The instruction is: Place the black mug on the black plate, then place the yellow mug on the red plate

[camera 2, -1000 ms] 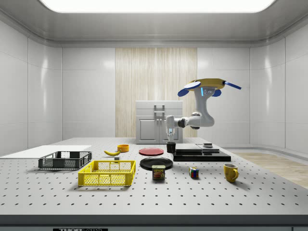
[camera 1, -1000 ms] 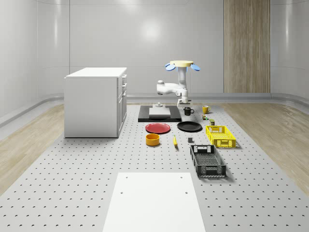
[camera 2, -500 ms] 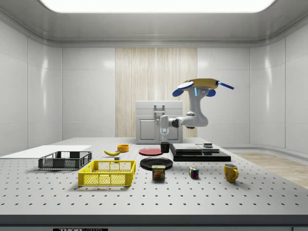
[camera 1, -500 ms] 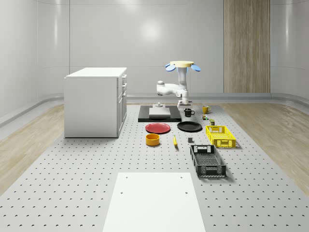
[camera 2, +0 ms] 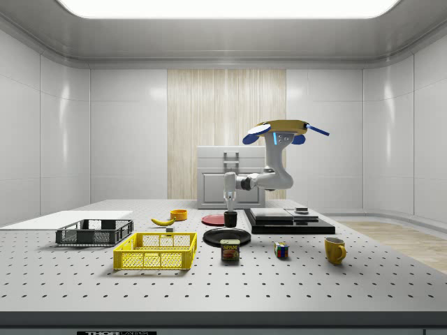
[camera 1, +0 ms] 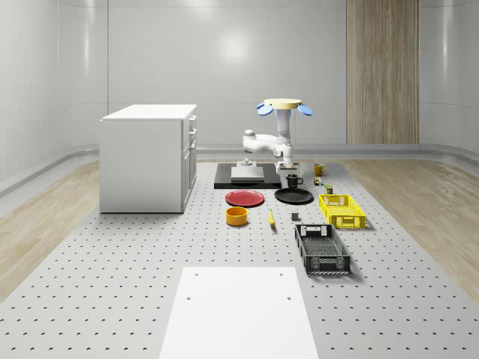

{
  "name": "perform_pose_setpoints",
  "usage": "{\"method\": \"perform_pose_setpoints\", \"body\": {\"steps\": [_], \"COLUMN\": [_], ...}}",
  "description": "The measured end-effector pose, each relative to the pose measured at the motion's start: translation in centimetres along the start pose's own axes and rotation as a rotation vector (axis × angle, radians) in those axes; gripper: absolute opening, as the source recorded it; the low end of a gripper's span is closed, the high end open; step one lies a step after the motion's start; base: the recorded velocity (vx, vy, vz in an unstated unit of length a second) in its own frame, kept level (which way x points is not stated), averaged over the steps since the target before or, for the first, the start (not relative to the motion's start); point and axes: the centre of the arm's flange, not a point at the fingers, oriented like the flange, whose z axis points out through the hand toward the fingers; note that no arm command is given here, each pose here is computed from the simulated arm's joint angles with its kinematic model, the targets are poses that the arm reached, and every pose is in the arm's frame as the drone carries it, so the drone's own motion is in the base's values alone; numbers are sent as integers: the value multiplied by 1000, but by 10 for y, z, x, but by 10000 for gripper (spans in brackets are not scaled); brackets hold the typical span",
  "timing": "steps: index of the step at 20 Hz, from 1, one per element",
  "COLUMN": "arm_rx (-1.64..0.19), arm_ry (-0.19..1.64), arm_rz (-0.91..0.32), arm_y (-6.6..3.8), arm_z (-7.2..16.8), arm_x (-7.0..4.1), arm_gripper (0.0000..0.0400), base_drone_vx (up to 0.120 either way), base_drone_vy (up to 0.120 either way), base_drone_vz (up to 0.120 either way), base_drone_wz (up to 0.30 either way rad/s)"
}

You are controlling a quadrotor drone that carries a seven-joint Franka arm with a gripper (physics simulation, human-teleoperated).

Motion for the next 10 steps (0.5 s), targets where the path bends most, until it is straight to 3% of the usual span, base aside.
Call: {"method": "perform_pose_setpoints", "body": {"steps": [8,10], "arm_rx": [0,0], "arm_ry": [0,0], "arm_rz": [0,0], "arm_y": [0,0], "arm_z": [0,0], "arm_x": [0,0], "arm_gripper": [100,100], "base_drone_vx": [115,40], "base_drone_vy": [0,0], "base_drone_vz": [0,0], "base_drone_wz": [0,0]}}
